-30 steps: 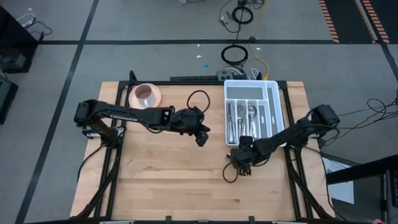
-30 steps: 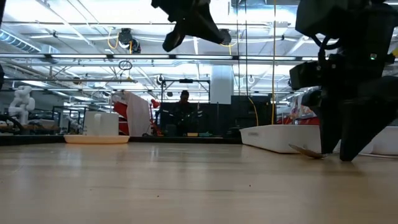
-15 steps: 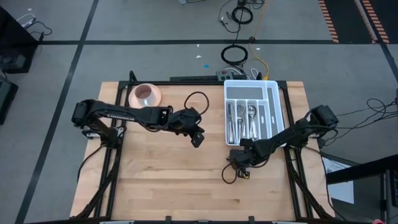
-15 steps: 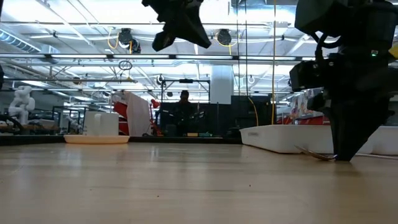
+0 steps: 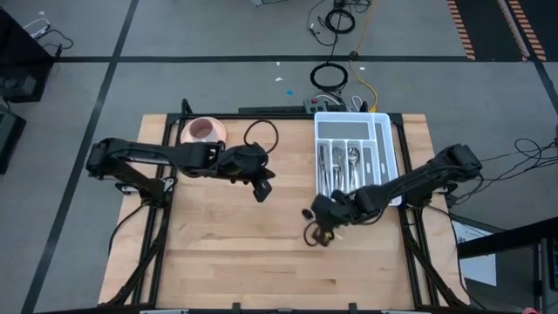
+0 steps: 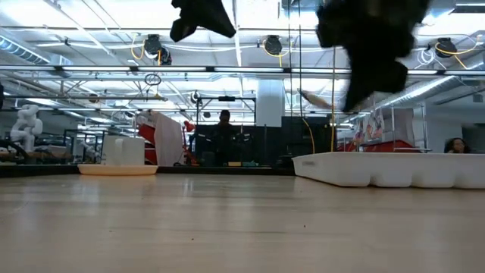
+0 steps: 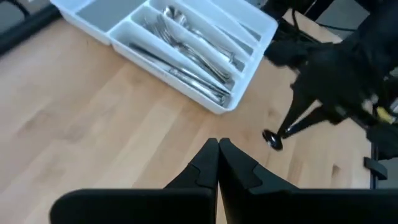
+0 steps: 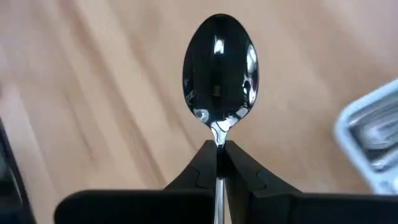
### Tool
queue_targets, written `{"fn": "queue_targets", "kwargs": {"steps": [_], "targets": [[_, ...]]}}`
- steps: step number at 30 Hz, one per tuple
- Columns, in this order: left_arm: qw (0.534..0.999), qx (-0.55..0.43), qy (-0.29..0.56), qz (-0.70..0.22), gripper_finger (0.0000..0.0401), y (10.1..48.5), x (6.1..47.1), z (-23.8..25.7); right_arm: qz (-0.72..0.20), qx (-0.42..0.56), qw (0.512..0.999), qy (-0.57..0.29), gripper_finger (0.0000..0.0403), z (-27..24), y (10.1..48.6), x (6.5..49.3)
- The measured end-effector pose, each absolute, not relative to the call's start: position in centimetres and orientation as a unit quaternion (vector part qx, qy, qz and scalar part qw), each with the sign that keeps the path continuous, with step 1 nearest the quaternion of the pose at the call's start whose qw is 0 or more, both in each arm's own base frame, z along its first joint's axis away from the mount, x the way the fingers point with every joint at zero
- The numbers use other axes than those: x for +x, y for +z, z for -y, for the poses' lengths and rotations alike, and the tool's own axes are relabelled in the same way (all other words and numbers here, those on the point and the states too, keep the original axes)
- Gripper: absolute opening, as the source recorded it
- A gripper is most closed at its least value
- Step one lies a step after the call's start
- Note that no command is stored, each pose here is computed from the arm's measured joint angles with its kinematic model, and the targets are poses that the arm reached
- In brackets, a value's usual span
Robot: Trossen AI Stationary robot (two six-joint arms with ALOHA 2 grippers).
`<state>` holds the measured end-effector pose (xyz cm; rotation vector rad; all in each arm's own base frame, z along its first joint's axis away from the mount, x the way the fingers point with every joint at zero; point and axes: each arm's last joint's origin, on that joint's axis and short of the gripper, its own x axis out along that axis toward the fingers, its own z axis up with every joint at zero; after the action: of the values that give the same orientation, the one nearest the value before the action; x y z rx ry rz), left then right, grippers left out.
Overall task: Sort silverware
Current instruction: Put the silver spoon into the white cutlery tray
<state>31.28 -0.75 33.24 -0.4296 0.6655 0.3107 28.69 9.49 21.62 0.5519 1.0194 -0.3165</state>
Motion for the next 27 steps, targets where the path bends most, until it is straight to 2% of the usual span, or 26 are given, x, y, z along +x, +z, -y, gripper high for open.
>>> {"fn": "queue_targets", "kwargs": {"steps": [6, 12, 17, 19, 24, 27], "targets": [[0.912, -0.197, 0.153, -0.327, 0.0009, 33.8, 30.4, 0.7, -0.405, 0.284, 0.82, -0.288, 0.0, -6.0, 25.8, 30.3], [0.905, -0.189, 0.162, -0.346, 0.0009, 33.6, 29.9, 0.7, -0.396, 0.265, 0.771, -0.422, 0.0, -0.3, 26.5, 29.7], [0.899, -0.179, 0.182, -0.357, 0.0009, 33.6, 29.3, 0.8, -0.427, 0.263, 0.703, -0.504, 0.0, 3.2, 26.3, 27.3], [0.902, -0.166, 0.205, -0.342, 0.0009, 34.3, 28.5, 0.9, -0.423, 0.27, 0.691, -0.521, 0.0, 4.0, 26.2, 26.1], [0.908, -0.144, 0.276, -0.28, 0.0009, 36.7, 24.5, 0.8, -0.389, 0.318, 0.665, -0.552, 0.0, 4.4, 25.1, 21.7], [0.918, -0.143, 0.289, -0.232, 0.0009, 37.8, 21.4, 0.7, -0.362, 0.358, 0.652, -0.562, 0.0, 4.0, 24.1, 19.1]]}}
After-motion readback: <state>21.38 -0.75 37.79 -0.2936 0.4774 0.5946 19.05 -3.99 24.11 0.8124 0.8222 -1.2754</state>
